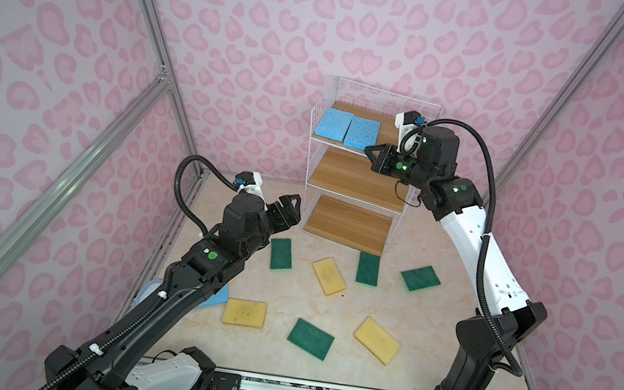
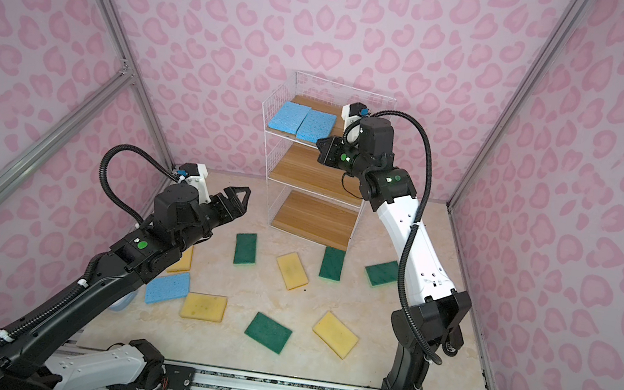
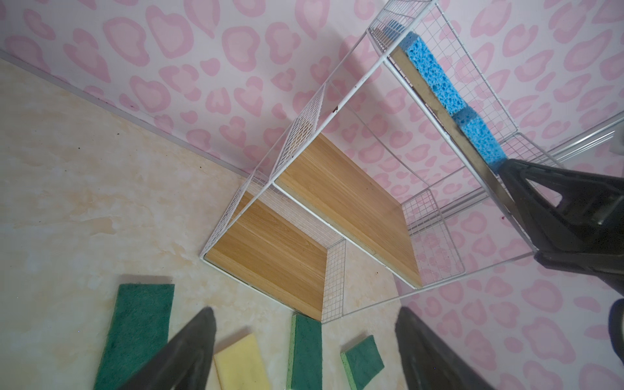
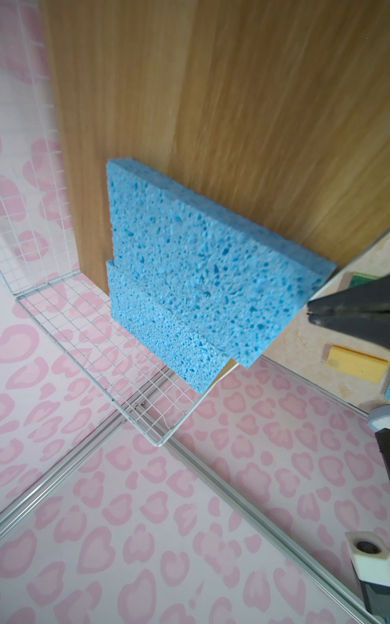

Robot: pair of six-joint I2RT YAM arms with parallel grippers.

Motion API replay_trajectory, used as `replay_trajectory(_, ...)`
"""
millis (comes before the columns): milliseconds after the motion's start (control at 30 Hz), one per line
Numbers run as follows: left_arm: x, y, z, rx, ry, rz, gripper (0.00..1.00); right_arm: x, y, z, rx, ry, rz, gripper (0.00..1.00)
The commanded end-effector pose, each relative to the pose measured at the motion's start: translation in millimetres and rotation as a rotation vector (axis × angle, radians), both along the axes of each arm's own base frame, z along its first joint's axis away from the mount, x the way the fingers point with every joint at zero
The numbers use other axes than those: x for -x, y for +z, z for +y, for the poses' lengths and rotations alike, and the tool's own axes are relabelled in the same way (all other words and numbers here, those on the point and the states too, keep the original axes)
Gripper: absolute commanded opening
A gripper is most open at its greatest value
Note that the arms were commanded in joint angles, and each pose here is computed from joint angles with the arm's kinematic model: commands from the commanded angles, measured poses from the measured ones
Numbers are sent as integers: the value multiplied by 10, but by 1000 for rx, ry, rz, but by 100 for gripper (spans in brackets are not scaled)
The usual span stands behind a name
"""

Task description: Place and organize the cleaning sponges onto the shelf

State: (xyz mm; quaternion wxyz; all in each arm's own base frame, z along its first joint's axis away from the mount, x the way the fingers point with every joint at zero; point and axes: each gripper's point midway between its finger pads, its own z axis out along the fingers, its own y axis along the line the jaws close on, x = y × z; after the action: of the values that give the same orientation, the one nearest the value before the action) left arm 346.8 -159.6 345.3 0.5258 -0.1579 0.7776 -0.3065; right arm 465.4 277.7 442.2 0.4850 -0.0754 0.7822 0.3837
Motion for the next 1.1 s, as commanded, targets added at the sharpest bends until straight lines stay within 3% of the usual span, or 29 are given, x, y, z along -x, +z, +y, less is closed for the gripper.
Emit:
replay_trajectory(0,3,17,34,-7,11,-11,85,44,75,54,-9,23,-20,3)
replay_trajectory(100,1,26,27,-5,8,-12,85,101,120,33,0,24,-30,8)
replay_trajectory(267,-23,-1,-6,-2,-1,-3,85,214,191,-11,8,23,-50,29)
replay_trajectory(633,-40,-28,-42,5,-12,8,85,51,168,-252,119,-111,-67,36)
replay_trajectory(833,-28,-25,-27,3,-11,6,85,-57,113,-160,81,-90,-36,53)
replay_trajectory(1067,-15,-36,-11,-7,-8,8,85,-129,82,-73,27,-53,-19,58)
